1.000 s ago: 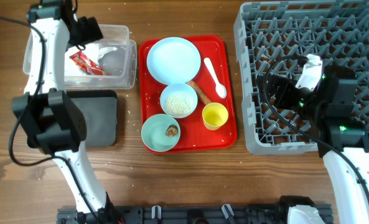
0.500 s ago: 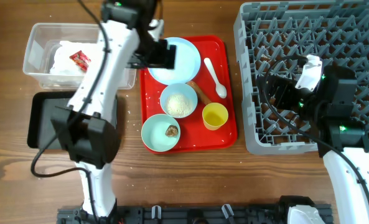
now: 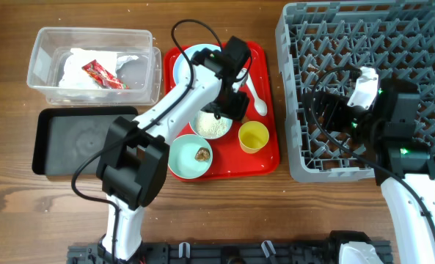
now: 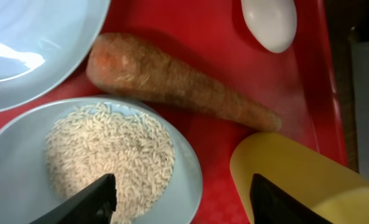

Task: Sort waste into correct bins and load items into the dishwasher rack
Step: 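Grasp the blue bowl of rice with the left gripper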

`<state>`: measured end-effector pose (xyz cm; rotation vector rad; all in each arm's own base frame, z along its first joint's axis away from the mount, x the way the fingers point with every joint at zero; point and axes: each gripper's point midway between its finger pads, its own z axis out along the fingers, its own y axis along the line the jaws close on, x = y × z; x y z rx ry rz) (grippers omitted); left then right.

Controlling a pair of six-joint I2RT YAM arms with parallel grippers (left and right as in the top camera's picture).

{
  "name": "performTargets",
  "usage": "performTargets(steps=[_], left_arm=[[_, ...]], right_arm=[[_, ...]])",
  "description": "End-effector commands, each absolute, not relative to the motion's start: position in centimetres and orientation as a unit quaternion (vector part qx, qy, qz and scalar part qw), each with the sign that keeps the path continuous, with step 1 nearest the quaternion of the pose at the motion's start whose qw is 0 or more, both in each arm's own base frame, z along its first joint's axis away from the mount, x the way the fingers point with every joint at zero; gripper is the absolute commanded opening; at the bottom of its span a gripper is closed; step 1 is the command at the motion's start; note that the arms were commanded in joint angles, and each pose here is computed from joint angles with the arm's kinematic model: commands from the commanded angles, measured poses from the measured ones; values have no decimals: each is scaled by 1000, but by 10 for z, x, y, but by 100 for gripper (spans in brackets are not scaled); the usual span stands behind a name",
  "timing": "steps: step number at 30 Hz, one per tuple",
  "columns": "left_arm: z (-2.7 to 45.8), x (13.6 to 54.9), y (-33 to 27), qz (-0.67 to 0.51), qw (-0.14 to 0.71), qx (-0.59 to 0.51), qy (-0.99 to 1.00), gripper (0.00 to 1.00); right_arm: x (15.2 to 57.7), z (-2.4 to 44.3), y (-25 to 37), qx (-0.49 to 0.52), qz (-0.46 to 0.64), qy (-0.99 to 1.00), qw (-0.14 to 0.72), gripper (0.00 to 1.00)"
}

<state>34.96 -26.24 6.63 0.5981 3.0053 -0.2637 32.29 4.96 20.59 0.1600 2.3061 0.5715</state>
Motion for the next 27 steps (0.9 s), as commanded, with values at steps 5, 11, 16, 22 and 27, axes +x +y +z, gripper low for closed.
performTargets(steps=[5, 11, 16, 22, 27], left_arm=[[41, 335, -261, -79, 8, 198, 977, 50], [23, 326, -256, -73, -3, 200, 977, 39], [21, 325, -256, -74, -2, 199, 977, 18], [21, 326, -256, -74, -2, 199, 977, 4], [44, 334, -261, -81, 14, 200, 976, 4]], right_arm=[[324, 211, 53, 58, 230, 898, 371, 99], [324, 210, 52, 59, 228, 899, 370, 100], [324, 210, 52, 59, 228, 899, 370, 100], [324, 210, 52, 59, 228, 899, 370, 100], [324, 210, 52, 59, 228, 899, 370, 100]])
